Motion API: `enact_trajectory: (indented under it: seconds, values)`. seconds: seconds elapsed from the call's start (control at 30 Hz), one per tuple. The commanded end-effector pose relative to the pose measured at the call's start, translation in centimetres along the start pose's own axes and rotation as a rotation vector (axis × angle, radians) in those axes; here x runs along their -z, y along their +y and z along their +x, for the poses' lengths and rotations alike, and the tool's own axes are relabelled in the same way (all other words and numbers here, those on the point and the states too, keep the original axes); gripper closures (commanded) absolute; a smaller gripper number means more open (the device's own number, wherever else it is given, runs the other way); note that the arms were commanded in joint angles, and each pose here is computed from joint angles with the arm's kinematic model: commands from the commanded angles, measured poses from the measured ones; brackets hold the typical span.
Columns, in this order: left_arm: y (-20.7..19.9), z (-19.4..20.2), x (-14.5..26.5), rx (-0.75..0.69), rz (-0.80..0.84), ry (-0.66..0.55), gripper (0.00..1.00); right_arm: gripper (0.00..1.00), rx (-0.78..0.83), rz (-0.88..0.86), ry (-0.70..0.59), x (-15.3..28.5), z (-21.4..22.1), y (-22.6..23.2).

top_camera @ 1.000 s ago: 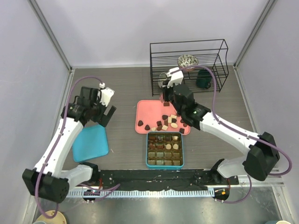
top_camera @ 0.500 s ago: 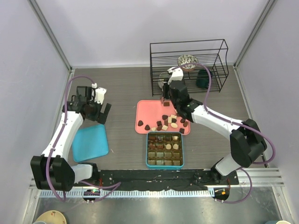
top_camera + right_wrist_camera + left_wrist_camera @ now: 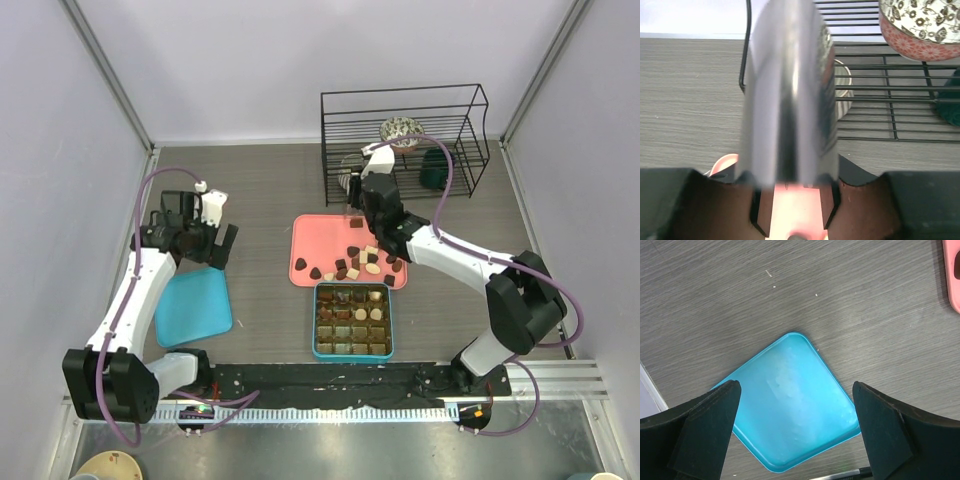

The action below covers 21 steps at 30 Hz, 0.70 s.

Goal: Pack the chocolate
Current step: Pick up the fake chocolate from the plate.

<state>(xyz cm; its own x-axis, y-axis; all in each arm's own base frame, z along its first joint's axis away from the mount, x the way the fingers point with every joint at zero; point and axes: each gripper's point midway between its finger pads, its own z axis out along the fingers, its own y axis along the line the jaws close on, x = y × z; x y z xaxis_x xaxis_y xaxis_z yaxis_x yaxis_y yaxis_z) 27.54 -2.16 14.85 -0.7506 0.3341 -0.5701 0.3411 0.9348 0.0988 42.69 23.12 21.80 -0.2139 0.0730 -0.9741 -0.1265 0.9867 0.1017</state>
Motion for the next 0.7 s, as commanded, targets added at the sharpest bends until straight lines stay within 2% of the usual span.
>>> enact_trajectory:
  seconds: [0.0,0.2,0.67]
  values:
    - [-0.1,-1.2,0.7,-0.01,0.003,-0.068,0.0,0.59,-0.039,0.063,-0.081,0.2,-2.2,-1.1]
    - [-0.3,-1.0,0.8,-0.028,0.018,-0.073,0.0,0.52,-0.017,0.081,-0.065,0.3,-1.7,-1.6]
    - [-0.5,-0.9,1.1,-0.054,0.023,-0.087,0.0,0.5,-0.011,0.111,-0.037,-0.3,0.2,-2.1]
